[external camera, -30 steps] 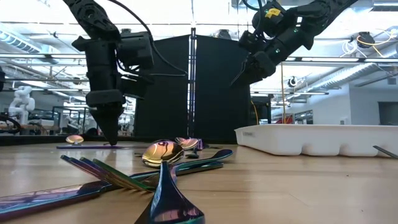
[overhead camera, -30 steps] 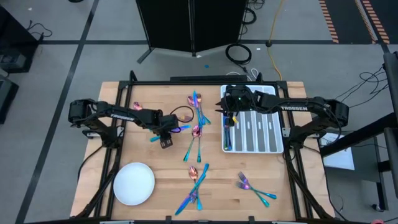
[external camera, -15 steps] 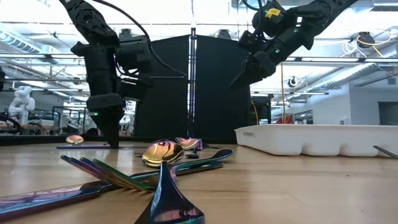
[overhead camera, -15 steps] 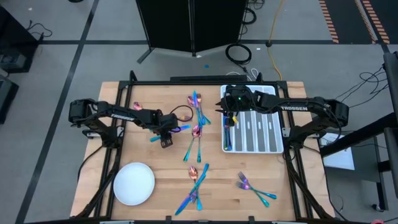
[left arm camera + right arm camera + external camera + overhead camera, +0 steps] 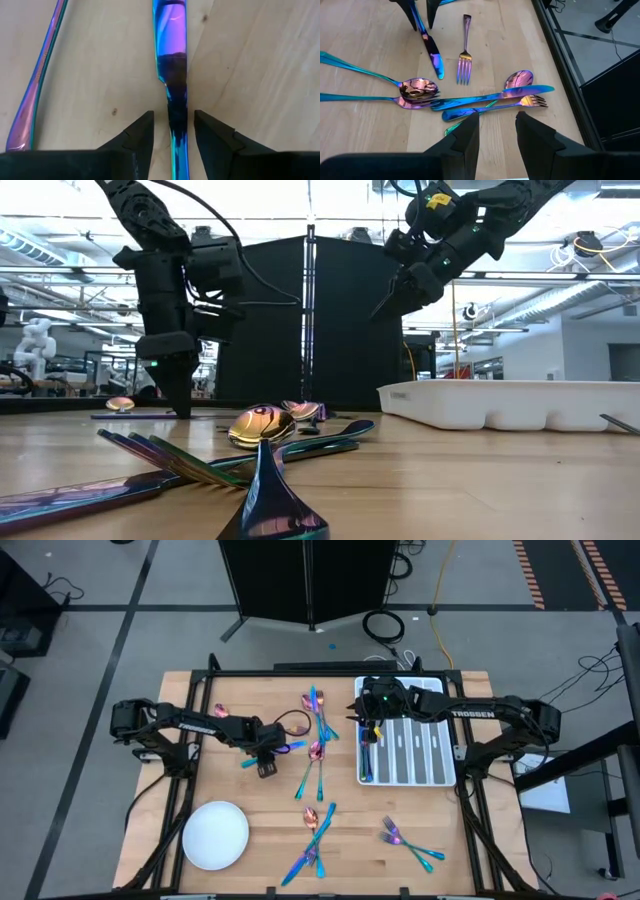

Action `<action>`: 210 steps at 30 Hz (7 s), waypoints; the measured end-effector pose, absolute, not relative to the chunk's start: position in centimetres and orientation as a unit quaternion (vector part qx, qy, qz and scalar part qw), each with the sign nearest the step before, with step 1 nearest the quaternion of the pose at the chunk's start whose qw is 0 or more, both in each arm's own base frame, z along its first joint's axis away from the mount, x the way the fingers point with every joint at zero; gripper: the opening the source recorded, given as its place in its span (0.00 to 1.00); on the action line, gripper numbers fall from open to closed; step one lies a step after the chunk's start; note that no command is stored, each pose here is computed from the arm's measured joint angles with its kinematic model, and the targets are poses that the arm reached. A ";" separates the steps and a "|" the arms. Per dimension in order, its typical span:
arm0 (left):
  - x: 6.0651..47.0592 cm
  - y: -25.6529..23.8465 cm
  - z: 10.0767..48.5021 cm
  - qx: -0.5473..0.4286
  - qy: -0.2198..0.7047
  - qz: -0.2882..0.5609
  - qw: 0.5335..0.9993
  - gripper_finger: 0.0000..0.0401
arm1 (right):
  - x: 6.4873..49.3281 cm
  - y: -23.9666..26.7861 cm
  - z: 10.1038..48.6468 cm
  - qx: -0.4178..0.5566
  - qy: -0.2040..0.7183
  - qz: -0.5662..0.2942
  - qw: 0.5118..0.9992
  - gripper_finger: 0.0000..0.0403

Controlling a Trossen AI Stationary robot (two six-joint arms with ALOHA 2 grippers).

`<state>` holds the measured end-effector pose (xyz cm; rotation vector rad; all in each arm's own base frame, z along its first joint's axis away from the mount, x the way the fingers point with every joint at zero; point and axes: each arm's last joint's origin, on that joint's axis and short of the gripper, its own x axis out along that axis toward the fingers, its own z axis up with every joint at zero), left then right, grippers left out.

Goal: Sort silverware
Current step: Put the blue knife into the utensil organizer

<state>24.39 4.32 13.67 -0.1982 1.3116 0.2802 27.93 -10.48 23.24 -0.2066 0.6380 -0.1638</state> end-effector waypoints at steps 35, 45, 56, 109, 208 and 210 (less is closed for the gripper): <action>24.6 4.0 13.5 -0.088 0.609 0.111 0.780 0.20 | 27.9 -10.5 23.2 -0.103 0.313 -0.080 0.941 0.28; 24.5 4.0 13.5 -0.085 0.609 0.114 0.780 0.16 | 27.9 -10.5 23.2 -0.103 0.313 -0.080 0.941 0.28; 24.6 4.0 13.5 -0.084 0.609 0.116 0.781 0.11 | 27.9 -10.5 23.2 -0.103 0.313 -0.080 0.941 0.28; 21.9 3.7 15.8 -0.129 0.674 0.115 0.718 0.03 | 27.3 -11.7 23.2 -0.061 0.305 -0.049 0.949 0.28; 22.0 4.4 17.6 -0.116 0.599 0.090 0.788 0.00 | 44.9 -7.4 14.2 -0.034 0.313 0.063 0.947 0.28; 21.7 4.2 17.2 -0.122 0.599 0.094 0.786 0.00 | 46.0 -7.0 14.0 -0.045 0.308 0.071 0.948 0.28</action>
